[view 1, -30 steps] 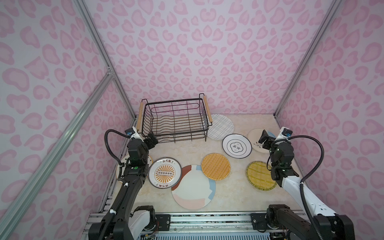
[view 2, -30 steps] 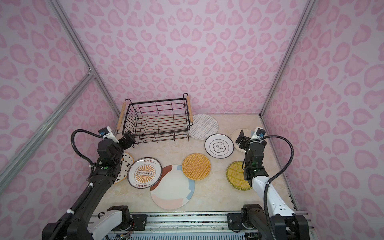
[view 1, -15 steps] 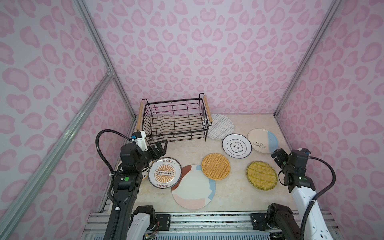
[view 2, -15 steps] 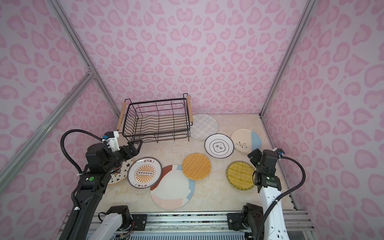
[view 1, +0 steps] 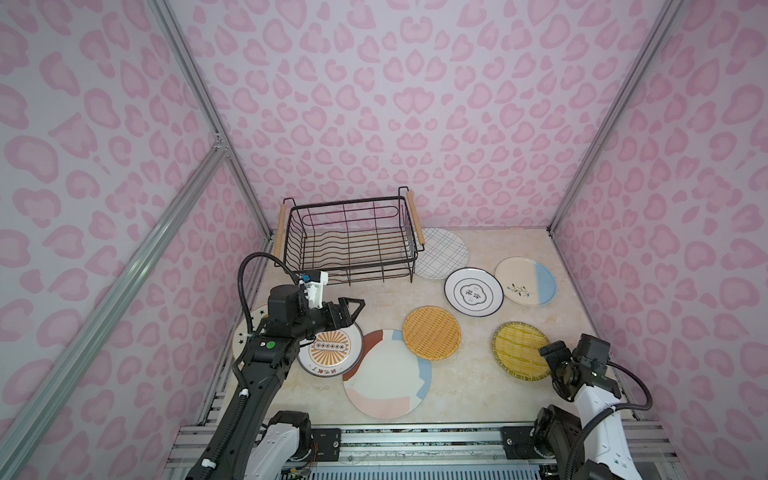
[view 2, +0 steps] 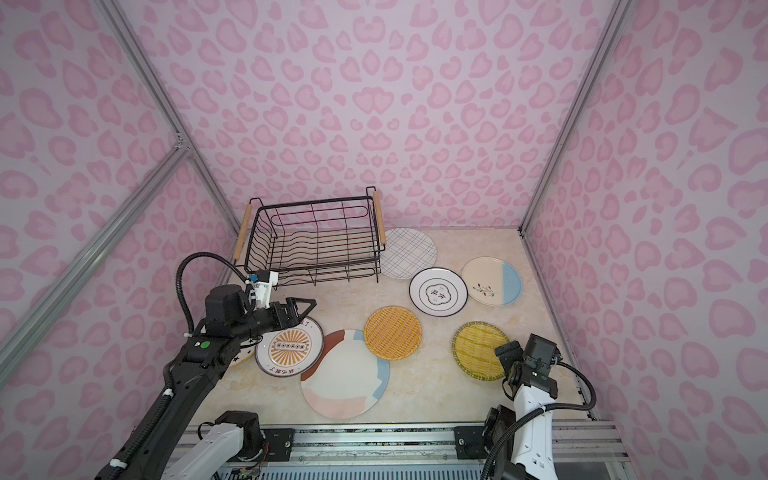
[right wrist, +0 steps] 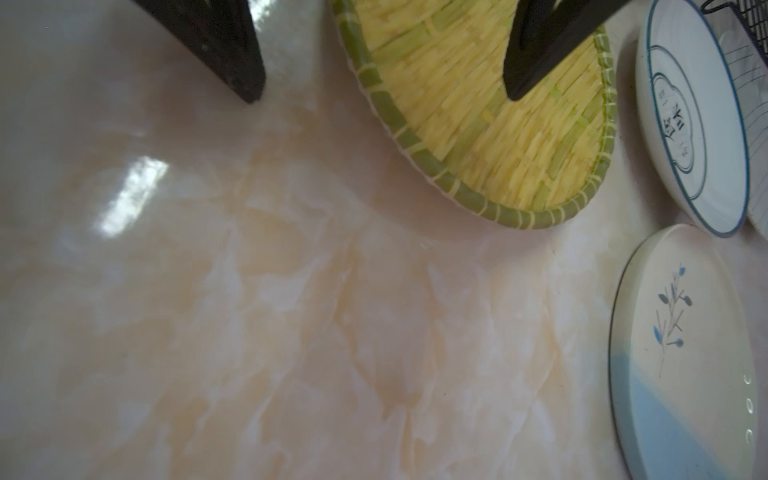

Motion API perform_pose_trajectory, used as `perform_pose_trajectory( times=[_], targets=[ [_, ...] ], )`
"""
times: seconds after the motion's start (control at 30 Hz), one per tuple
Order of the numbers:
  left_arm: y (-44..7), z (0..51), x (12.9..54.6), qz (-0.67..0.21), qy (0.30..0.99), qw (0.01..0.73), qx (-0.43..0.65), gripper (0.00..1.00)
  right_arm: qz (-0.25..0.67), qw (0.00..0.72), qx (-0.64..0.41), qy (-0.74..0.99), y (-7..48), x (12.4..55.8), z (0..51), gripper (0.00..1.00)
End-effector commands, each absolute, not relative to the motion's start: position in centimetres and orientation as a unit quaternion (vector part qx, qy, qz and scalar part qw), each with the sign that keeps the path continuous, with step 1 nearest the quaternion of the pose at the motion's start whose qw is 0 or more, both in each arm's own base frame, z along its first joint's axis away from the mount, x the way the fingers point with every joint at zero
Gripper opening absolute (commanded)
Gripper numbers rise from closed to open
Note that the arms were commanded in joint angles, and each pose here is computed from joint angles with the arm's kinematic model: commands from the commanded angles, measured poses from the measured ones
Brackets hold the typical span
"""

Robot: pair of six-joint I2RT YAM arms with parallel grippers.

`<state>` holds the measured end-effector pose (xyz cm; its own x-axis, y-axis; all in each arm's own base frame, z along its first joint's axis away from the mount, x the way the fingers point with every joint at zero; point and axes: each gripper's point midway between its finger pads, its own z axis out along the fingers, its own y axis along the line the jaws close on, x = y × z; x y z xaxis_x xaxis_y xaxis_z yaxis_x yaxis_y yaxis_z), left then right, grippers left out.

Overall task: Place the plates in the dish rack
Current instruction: 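Lower the right gripper onto the green-rimmed yellow woven tray while the left arm rises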

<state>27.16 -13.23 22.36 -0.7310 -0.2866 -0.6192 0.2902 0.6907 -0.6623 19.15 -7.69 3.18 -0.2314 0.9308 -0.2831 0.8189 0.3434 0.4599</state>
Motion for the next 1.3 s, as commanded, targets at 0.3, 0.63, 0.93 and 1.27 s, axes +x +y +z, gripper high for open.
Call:
perform_pose_trajectory(
  times=[0.3, 0.63, 0.93, 1.27],
  targets=[
    [-13.2, 24.5, 27.2, -0.393, 0.824, 0.407, 0.019, 0.99, 0.192, 0.24, 0.527, 0.793, -4.9, 20.9, 1.6, 0.81],
    [-13.4, 24.7, 27.1, -0.4, 0.821, 0.406, 0.023, 0.99, 0.232, 0.167, 0.442, 0.85, 0.7, 19.1, 0.6, 0.67],
    [-13.3, 24.6, 27.2, -0.397, 0.823, 0.406, 0.02, 0.99, 0.266, 0.2, 0.44, 0.834, 2.4, 19.3, 0.4, 0.5],
    [-13.0, 24.5, 27.3, -0.392, 0.824, 0.408, 0.015, 0.99, 0.258, 0.193, 0.446, 0.835, 2.1, 19.8, -0.1, 0.29]
  ],
)
